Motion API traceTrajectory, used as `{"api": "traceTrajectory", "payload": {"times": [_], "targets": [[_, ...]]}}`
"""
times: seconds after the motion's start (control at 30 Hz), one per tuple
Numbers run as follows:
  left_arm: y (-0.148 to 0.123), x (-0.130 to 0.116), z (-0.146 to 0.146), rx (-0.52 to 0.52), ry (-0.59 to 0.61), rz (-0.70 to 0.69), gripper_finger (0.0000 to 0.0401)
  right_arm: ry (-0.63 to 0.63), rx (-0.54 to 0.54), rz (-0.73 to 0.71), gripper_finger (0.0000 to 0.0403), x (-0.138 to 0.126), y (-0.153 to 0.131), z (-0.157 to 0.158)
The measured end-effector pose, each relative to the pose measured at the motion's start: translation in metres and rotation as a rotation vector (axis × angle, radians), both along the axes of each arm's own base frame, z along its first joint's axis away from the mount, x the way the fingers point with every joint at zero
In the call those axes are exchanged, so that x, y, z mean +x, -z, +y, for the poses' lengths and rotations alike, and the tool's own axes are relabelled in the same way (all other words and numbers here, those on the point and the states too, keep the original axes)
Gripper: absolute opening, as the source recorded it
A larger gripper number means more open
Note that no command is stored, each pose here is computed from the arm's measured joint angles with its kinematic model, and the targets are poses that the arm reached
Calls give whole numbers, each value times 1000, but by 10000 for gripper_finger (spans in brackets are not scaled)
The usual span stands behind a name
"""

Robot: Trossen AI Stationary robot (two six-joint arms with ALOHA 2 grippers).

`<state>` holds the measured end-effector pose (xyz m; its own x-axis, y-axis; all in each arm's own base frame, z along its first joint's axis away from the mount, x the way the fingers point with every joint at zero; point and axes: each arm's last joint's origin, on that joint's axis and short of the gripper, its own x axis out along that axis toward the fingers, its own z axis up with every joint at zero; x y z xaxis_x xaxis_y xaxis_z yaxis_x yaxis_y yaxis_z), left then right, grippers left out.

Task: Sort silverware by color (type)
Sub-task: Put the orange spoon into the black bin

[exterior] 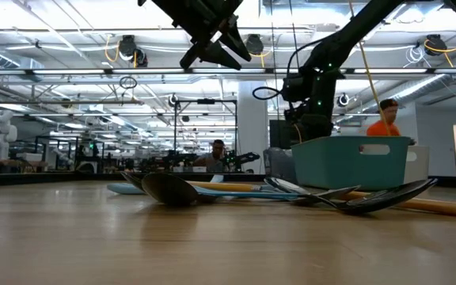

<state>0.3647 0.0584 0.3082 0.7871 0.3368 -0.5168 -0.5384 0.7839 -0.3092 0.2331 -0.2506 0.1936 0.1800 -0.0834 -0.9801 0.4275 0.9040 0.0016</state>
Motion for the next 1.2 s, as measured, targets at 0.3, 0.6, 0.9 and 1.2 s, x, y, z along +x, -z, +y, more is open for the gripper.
{"api": "traceTrajectory", "payload": {"times": [0.3,0.6,0.9,1.2], "targets": [[0,0,2,5,2,4,131,-3,9,44,59,2,12,-3],[0,0,1,-2,11,3,131,-21,-8,38,61,3,12,-4],[0,1,-5,-6,28,-3,131,9,-10,27,61,4,12,-5],[-24,2,-3,4,49,-110,131,27,7,39,92,3,12,-3]]}}
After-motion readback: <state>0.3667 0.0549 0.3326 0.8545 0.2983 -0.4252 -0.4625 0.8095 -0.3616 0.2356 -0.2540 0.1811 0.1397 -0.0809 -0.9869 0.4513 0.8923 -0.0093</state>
